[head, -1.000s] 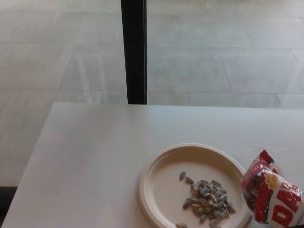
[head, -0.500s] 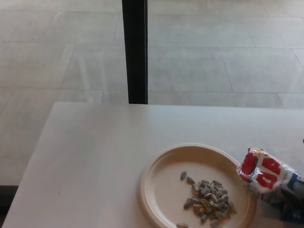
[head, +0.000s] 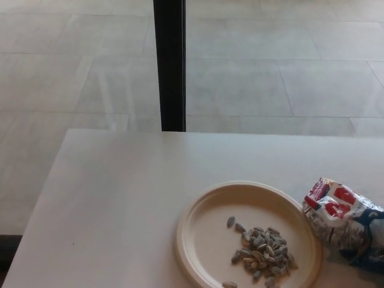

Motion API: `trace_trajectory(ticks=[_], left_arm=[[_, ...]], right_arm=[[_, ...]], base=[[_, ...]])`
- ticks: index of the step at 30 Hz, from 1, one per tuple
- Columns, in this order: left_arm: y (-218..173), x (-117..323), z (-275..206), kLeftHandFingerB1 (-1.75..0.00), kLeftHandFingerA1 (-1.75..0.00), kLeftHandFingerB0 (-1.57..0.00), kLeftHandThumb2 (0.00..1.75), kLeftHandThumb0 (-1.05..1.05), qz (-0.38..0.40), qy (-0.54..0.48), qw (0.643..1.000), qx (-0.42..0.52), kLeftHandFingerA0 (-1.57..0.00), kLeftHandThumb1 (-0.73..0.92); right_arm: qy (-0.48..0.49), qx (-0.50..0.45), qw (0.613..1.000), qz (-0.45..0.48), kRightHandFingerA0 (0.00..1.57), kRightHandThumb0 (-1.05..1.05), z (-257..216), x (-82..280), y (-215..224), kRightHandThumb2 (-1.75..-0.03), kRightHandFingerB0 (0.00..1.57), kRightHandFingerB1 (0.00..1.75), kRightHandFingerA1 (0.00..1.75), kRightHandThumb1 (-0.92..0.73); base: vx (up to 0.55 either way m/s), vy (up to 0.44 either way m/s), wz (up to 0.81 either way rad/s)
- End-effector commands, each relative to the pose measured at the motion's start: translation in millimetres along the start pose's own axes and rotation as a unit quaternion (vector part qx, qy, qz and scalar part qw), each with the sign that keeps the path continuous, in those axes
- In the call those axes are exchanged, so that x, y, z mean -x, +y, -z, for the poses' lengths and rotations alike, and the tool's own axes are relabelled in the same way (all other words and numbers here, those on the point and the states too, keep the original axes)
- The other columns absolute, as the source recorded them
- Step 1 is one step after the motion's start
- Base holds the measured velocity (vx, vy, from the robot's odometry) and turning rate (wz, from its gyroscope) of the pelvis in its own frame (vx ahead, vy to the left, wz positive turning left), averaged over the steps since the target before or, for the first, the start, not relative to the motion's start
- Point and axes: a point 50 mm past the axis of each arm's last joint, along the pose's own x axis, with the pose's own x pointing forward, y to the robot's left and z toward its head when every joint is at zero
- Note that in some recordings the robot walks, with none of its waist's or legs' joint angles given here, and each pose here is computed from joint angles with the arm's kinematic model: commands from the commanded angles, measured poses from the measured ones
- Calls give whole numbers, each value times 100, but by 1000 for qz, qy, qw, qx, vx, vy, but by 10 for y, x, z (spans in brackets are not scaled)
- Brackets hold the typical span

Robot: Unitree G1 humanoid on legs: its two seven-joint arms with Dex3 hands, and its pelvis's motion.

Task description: The robot uses its right hand to pick up a bag of sunflower seeds kept in the middle of the desk and tilts it over a plate kept next to it to pour out a few seeds and then puts the bag of seeds back on the desk

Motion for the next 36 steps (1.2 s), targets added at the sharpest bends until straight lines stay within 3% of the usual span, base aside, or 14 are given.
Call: trace_trajectory(ticks=[1,2,11,12,13,18,20,24,25,28,29,31,32,36], left_arm=[[43,8,-10,-51,-61,-37,106,-82,-7,-3,1000,6,-44,65],[41,5,-12,-37,-54,-45,65,-84,-10,-2,1000,6,-51,83],[18,9,12,-36,-54,-42,66,-85,-2,-1,1000,-4,-48,84],[14,7,4,-51,-61,-37,107,-83,0,-3,1000,0,-43,66],[12,6,1,-36,-54,-42,65,-85,1,-5,1000,5,-47,84],[1,-4,-32,-37,-54,-42,66,-84,2,-9,1000,1,-47,85],[-30,-18,-29,-37,-55,-45,66,-85,-1,-3,1000,10,-51,84],[-35,-21,-43,-37,-53,-42,66,-85,1,-7,1000,15,-47,84],[-29,-18,-40,-51,-61,-36,107,-83,-1,-7,1000,10,-42,65],[-12,-15,-35,-36,-53,-42,65,-87,-4,-5,1000,13,-47,84],[-15,-19,-48,-49,-61,-34,107,-83,-4,-7,1000,18,-42,65],[-13,-19,-49,-50,-60,-34,107,-83,-5,-7,1000,15,-42,64],[-7,-16,-47,-36,-53,-42,65,-86,-7,-8,1000,15,-50,83],[2,-6,-5,-36,-51,-43,65,-85,-11,-1,1000,22,-50,82]], right_arm=[[-31,7,999,-20,0,-97,29,154,-163,-74,0,0,0,-60],[-37,14,999,-23,0,-99,30,196,-185,-74,0,0,0,-61],[-58,-4,998,-19,0,-96,5,545,-520,-61,0,0,0,-71],[-56,-8,998,-8,0,-96,17,603,-633,-62,0,0,0,-73],[-53,-16,998,7,0,-94,34,657,-726,-76,0,0,0,-66],[-5,-26,994,103,0,-105,251,926,-1206,-75,0,1,0,-66],[54,-63,970,229,0,-105,561,1220,-1577,-102,0,27,40,-61],[140,-208,853,457,0,-90,1265,1817,-1998,-77,0,2,0,-58],[161,-224,828,487,0,-105,1390,1914,-1995,-99,0,14,28,-63],[207,-266,778,530,0,-105,1636,2095,-1903,-99,0,20,24,-60],[242,-292,749,543,0,-104,1740,2147,-1822,-99,0,28,24,-59],[247,-307,734,552,0,-105,1788,2187,-1742,-101,0,30,33,-59],[261,-312,723,558,0,-105,1820,2224,-1663,-102,0,30,36,-58],[344,-323,675,567,0,-99,1960,2353,-1347,-97,0,25,41,-63]], base=[[0,0,0],[0,0,0],[0,0,0],[0,0,0],[0,0,0],[0,0,0],[0,0,0],[0,0,0],[0,0,0],[0,0,0],[0,0,0],[0,0,0],[0,0,0],[0,0,0]])
